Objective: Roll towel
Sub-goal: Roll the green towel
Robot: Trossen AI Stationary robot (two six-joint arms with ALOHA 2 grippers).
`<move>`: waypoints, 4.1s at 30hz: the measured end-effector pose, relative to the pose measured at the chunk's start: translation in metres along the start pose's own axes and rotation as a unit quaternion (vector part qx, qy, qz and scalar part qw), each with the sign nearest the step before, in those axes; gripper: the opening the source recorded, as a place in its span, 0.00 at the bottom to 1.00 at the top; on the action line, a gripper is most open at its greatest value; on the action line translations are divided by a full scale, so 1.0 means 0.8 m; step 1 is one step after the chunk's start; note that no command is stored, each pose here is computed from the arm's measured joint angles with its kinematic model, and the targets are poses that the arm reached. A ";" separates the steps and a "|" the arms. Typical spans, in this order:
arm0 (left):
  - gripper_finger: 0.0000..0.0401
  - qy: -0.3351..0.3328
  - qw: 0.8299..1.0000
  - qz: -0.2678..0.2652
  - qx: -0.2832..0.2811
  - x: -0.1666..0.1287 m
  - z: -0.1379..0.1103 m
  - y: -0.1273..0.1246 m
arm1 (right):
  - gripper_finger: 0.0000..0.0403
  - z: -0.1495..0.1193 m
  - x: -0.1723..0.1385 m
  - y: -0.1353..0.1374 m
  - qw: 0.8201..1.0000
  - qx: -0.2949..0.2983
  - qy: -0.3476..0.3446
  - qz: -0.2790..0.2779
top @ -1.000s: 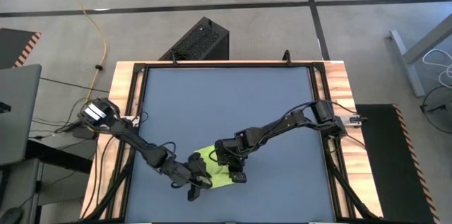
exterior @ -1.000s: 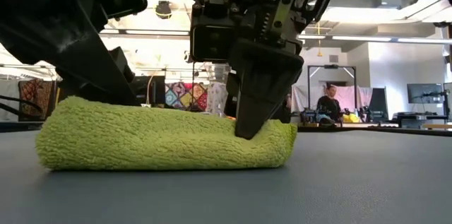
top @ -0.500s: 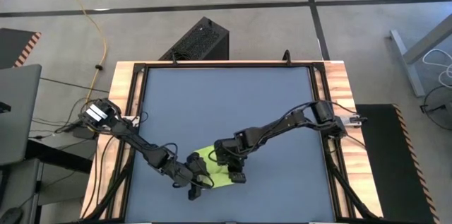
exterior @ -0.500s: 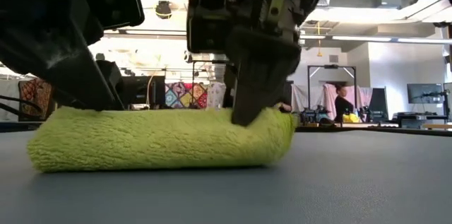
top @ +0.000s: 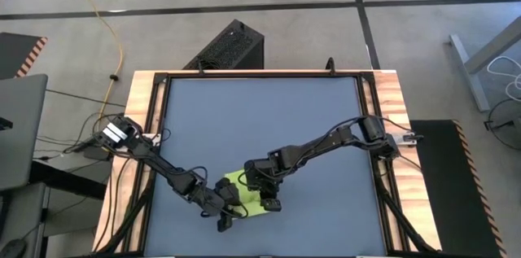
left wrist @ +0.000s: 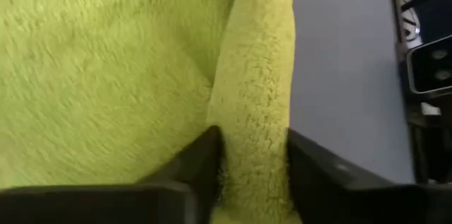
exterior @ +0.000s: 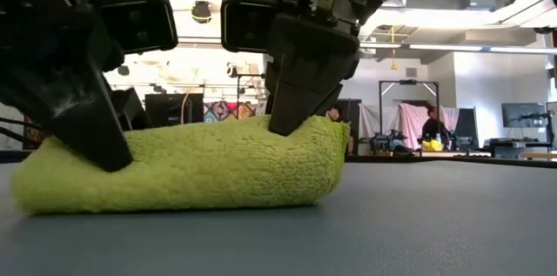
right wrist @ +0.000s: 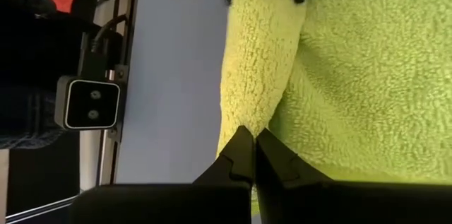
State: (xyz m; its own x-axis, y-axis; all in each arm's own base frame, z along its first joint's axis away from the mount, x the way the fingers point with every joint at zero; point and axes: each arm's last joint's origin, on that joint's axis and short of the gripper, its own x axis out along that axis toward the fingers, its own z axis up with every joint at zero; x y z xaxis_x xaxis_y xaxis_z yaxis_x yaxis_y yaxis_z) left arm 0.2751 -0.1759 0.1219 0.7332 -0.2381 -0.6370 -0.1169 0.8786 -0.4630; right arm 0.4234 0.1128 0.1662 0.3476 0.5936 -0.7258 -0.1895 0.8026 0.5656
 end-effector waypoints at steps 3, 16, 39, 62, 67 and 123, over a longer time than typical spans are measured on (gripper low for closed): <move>0.13 -0.002 1.000 -0.012 0.005 0.000 0.004 -0.007 | 0.05 -0.001 0.001 0.001 1.000 0.004 0.005 0.000; 0.01 0.035 0.996 -0.083 -0.029 -0.003 0.010 -0.025 | 0.05 0.010 -0.005 0.014 0.999 0.027 0.004 0.041; 0.00 0.153 0.981 -0.023 -0.120 0.003 -0.014 -0.006 | 0.17 0.011 0.019 -0.013 0.998 0.059 0.015 -0.005; 0.00 0.186 0.980 -0.052 -0.044 0.014 -0.011 0.008 | 0.37 -0.029 0.017 0.105 0.965 -0.212 0.055 -0.146; 0.00 0.180 0.982 -0.055 -0.002 0.012 -0.017 0.003 | 0.34 -0.046 -0.001 0.135 0.953 -0.191 0.053 -0.227; 0.18 0.173 0.981 -0.071 -0.056 0.013 -0.017 -0.004 | 0.03 -0.087 0.099 0.096 0.916 -0.339 -0.080 -0.198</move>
State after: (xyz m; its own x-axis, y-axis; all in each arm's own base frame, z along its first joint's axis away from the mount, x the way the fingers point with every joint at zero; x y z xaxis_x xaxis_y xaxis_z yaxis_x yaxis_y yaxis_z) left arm 0.2739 -0.1864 0.1086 0.4782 -0.4980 -0.7234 -0.1179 0.7798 -0.6148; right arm 0.3725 0.2254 0.1253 0.6323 0.2755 -0.7241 -0.5280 0.8372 -0.1425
